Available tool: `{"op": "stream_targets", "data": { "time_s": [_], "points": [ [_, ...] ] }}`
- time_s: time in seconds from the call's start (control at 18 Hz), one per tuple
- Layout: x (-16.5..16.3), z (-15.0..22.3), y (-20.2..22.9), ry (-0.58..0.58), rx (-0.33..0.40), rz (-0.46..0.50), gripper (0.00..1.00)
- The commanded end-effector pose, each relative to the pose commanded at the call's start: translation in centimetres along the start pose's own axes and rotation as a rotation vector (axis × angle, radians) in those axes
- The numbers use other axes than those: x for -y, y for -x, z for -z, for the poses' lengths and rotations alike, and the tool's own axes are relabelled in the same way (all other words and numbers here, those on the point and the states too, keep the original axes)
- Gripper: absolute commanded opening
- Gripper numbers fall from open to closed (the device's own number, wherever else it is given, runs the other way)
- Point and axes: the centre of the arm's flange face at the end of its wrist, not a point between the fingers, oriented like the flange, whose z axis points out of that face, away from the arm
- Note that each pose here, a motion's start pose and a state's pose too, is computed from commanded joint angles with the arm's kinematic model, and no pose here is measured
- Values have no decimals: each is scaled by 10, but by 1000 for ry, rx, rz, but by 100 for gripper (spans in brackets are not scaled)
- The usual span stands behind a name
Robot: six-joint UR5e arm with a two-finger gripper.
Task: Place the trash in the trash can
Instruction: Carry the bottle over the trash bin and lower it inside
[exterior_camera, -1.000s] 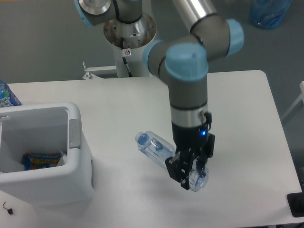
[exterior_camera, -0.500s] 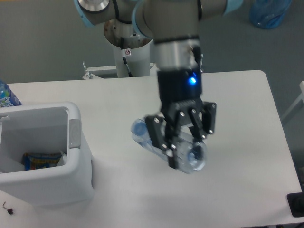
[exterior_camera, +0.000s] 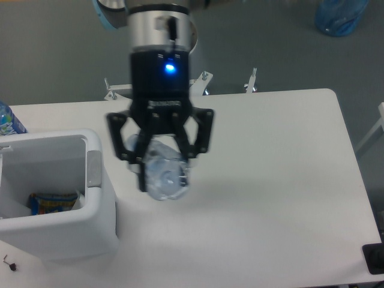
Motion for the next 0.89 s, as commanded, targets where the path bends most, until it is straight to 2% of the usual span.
{"op": "stream_targets", "data": {
  "time_s": [0.33,0.56,0.89],
  "points": [
    [-19,-4,-48,26,-63,-99,60],
    [-41,-18,-78,69,-102,-126,60],
    [-54,-23,-101,90,-132,-147,60]
  ]
}}
